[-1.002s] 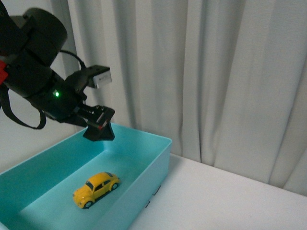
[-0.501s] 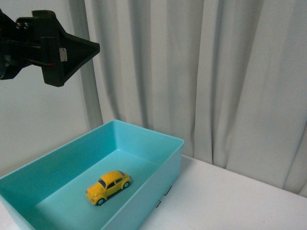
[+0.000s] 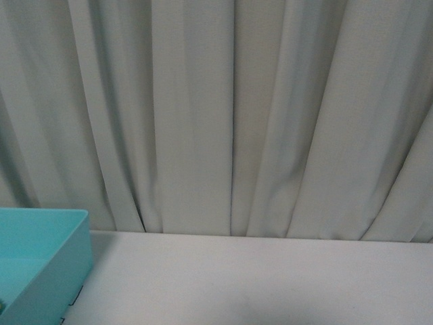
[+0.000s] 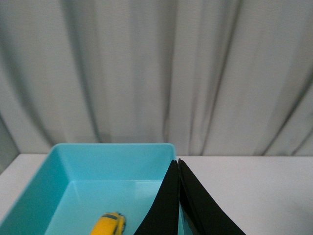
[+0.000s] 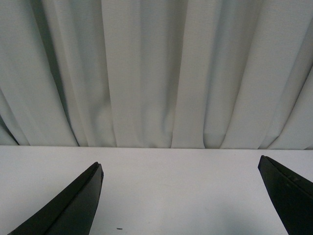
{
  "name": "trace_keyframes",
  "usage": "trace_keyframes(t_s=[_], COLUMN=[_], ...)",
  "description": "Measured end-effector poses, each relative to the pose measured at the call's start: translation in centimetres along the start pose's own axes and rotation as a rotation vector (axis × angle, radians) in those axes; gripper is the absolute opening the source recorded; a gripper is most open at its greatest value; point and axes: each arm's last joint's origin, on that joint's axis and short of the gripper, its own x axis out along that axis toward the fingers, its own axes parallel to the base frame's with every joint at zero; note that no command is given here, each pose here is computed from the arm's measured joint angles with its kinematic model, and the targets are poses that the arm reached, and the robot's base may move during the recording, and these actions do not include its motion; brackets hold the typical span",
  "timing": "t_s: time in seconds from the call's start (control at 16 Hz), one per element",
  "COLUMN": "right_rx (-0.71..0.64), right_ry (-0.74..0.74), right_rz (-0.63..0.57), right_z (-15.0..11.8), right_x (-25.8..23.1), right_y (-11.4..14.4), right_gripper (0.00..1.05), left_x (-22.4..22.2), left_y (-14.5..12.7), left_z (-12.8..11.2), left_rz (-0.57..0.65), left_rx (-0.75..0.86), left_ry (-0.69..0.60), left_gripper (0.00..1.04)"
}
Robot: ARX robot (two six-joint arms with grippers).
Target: Wind up and store yellow beetle toy
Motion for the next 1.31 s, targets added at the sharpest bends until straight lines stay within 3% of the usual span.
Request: trace_keyframes(t_s=[0.69, 1.0, 1.06, 1.31], right_rx=[0.0, 0.0, 0.0, 0.0], right_ry=[0.0, 0.0, 0.0, 0.0], right_rz=[-0.001, -0.001, -0.001, -0.001], right_z=[0.0, 0.0, 0.0, 0.0], right_x=[0.0, 0.0, 0.0, 0.0], right_y=[0.0, 0.0, 0.0, 0.0], right_gripper=[0.98, 0.98, 0.98, 0.98], left_x=[-1.8, -2.9, -3.2, -3.2], left_y=[0.1, 0.1, 0.1, 0.1], left_z=[-2.6, -3.2, -2.6, -2.8], left_rz=[0.024, 0.022, 0.024, 0.024], left_rx=[0.0, -0.001, 0.0, 0.0], left_ry=[-0.007, 0.039, -0.03, -0.009], left_gripper=[0.02, 0.02, 0.02, 0.02])
